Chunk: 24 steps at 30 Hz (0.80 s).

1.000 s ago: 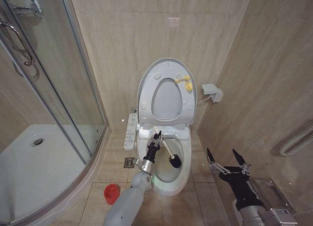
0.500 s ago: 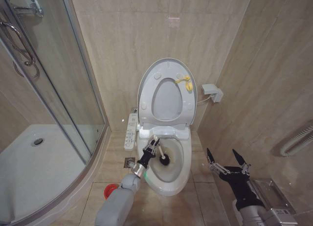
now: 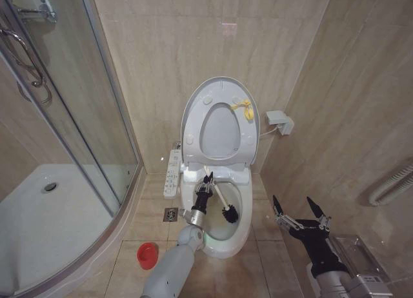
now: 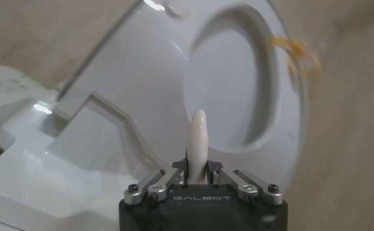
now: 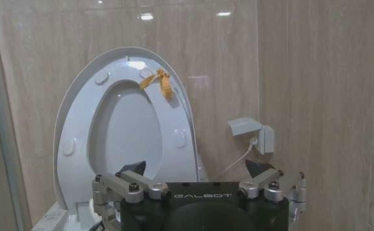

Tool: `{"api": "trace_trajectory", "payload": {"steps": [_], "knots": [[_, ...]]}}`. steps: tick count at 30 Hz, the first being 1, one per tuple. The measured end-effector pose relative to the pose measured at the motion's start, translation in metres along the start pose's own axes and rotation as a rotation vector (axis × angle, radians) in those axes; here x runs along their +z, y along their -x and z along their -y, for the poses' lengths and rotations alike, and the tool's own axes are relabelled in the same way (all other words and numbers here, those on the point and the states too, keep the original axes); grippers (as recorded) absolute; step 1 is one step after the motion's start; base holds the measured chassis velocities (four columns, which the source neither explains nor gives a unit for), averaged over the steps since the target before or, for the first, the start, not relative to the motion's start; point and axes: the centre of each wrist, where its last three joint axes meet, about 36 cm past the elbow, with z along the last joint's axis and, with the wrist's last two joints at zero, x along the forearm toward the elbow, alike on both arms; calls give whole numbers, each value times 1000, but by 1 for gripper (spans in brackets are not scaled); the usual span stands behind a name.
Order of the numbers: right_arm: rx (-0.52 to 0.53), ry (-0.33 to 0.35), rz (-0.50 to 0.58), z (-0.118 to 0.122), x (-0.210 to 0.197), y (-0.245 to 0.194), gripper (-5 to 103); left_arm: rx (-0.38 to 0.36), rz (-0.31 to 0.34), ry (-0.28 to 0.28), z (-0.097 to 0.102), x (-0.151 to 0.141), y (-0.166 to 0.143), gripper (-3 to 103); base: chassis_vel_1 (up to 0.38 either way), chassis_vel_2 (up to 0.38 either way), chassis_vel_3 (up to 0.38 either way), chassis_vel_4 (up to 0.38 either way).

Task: Open the toilet lid, clean the toilet bowl with a toilet brush, close the toilet lid, and flush.

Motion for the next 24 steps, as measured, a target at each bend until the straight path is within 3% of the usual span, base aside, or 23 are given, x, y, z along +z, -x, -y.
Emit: {"api": "trace_trajectory", "payload": {"steps": [3, 4, 6, 8, 10, 13, 14, 15, 16, 18, 19, 21, 24], "knots": [[0, 0, 0, 0, 0, 0, 100, 60, -43, 165, -29, -4, -13, 19, 0, 0, 0, 0], [0, 0, 0, 0, 0, 0, 100, 60, -43, 165, -29, -4, -13, 19, 0, 0, 0, 0], [0, 0, 0, 0, 0, 0, 100, 94, -56, 260, -45, -11, -15, 19, 0, 0, 0, 0], [0, 0, 0, 0, 0, 0, 100, 110, -63, 311, -54, -17, -14, 19, 0, 0, 0, 0], [0, 0, 0, 0, 0, 0, 100, 110, -61, 323, -55, -19, -12, 19, 0, 0, 0, 0], [0, 0, 0, 0, 0, 0, 100, 91, -46, 305, -52, -19, -8, 19, 0, 0, 0, 0], [0, 0, 0, 0, 0, 0, 100, 71, -32, 269, -45, -16, -4, 19, 0, 0, 0, 0], [0, 0, 0, 0, 0, 0, 100, 37, -8, 194, -30, -11, 4, 19, 0, 0, 0, 0], [0, 0, 0, 0, 0, 0, 100, 37, -8, 194, -30, -11, 4, 19, 0, 0, 0, 0], [0, 0, 0, 0, 0, 0, 100, -18, 22, 90, -15, -7, 11, 19, 0, 0, 0, 0], [0, 0, 0, 0, 0, 0, 100, -34, 28, 67, -14, -6, 12, 19, 0, 0, 0, 0], [0, 0, 0, 0, 0, 0, 100, -38, 29, 61, -14, -6, 13, 19, 0, 0, 0, 0], [0, 0, 0, 0, 0, 0, 100, -7, 0, 126, -26, -5, 11, 19, 0, 0, 0, 0]]}}
